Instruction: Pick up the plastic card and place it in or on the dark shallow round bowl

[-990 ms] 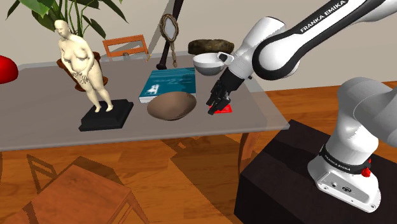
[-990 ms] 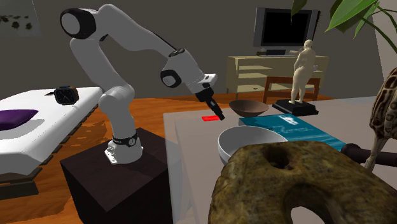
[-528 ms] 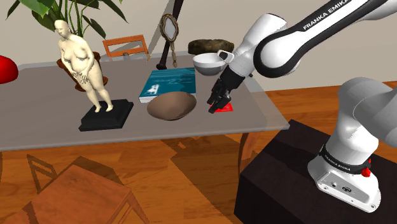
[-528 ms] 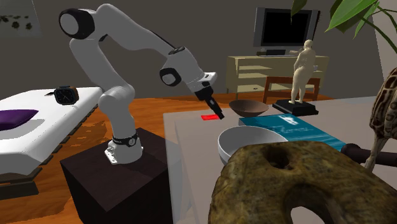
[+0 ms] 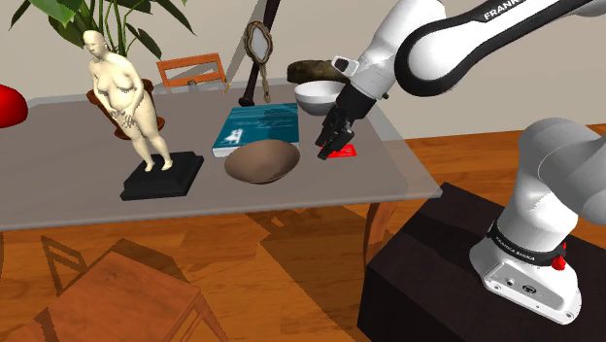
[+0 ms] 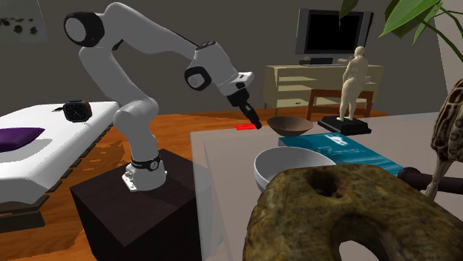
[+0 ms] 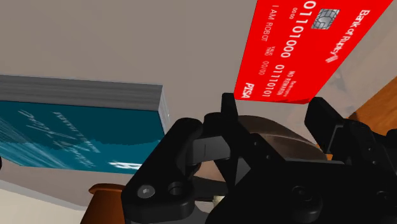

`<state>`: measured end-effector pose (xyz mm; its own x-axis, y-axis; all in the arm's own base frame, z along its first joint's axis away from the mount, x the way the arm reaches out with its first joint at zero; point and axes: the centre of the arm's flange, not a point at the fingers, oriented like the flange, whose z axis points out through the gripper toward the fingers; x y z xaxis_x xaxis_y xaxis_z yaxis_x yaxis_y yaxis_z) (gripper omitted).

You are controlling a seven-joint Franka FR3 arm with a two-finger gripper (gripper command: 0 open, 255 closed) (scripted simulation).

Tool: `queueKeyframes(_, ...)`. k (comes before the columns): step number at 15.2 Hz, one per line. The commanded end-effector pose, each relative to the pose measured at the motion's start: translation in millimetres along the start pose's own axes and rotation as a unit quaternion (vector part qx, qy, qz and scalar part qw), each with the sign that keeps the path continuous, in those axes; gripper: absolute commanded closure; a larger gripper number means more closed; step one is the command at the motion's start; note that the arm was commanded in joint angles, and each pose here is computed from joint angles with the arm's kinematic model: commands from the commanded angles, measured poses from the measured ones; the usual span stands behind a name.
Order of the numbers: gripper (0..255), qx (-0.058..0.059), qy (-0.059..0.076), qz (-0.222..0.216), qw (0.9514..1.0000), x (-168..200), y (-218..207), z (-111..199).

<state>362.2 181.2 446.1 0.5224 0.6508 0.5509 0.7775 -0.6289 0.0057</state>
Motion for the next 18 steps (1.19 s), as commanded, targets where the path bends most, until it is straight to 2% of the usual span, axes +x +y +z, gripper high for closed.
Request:
queueKeyframes(1,255,0.0,0.0,0.0,1.0,6,0,-9)
queueKeyframes(12,255,0.0,0.0,0.0,1.0,37,1,-57)
queueKeyframes(18,255,0.0,0.0,0.0,1.0,106,-1,-17)
